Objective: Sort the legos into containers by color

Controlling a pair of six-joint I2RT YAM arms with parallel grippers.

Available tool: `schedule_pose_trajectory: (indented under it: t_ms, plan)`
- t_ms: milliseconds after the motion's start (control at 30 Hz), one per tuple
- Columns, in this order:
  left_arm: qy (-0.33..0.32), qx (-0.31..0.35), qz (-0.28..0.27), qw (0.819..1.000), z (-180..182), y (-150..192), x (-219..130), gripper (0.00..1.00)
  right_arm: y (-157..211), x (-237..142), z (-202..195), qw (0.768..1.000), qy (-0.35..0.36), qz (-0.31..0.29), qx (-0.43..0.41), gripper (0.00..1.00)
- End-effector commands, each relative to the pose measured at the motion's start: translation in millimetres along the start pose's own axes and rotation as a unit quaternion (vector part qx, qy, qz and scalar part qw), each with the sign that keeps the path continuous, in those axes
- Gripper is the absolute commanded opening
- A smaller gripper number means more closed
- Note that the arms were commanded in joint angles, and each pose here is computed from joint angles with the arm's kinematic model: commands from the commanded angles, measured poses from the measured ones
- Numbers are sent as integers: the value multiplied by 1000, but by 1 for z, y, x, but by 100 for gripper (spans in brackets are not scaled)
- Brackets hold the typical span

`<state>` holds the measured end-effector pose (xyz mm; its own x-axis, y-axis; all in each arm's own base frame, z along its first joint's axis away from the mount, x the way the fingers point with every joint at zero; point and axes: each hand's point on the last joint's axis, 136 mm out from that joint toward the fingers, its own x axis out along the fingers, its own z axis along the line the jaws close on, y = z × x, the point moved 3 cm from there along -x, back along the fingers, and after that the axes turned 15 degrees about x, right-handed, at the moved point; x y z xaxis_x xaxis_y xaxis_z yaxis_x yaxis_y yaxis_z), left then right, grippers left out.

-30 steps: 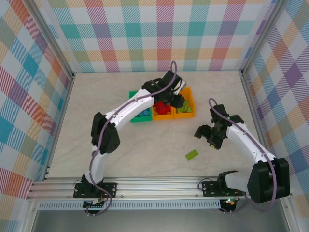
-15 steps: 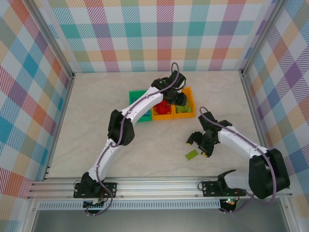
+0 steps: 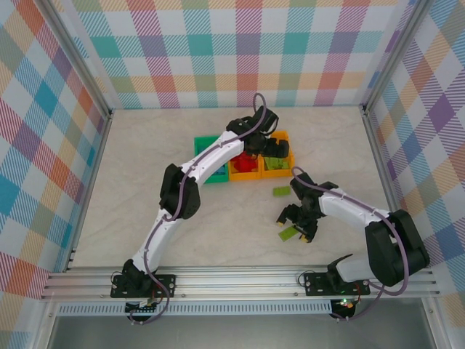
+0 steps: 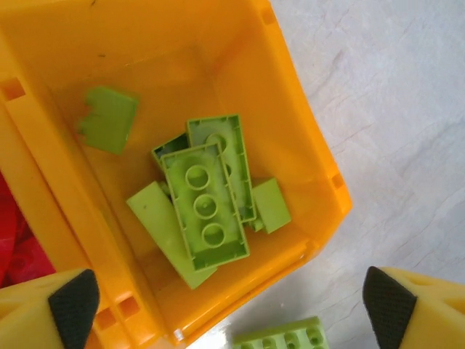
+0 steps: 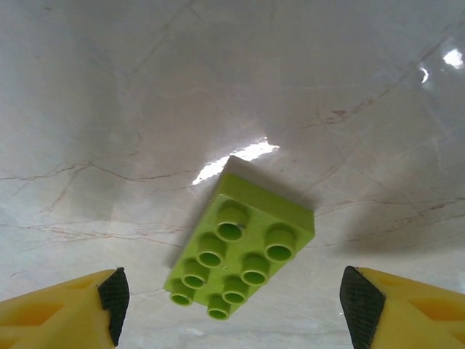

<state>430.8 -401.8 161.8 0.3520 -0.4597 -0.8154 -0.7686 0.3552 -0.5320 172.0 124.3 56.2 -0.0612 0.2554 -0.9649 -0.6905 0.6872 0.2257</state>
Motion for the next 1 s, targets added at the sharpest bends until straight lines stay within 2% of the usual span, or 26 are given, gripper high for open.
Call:
schedule_pose_trajectory:
  t_ms: [0,167,400,700,967]
  plan:
    - [13,-4,-75,997,-13,-29,-60,100,3,4,4,1000,4,8,15,78]
    - [1,4,-100,995,-11,-28,-92,100,-2,8,13,1000,8,3,22,79]
    - [-21,3,-102,995,1,-7,-110,100,-6,23,3,999,45,4,22,76]
    - [-23,7,-97,995,6,5,-114,100,-8,36,13,999,51,10,16,53]
    - [-38,0,-101,994,19,12,-122,100,-10,21,20,999,48,-6,2,30]
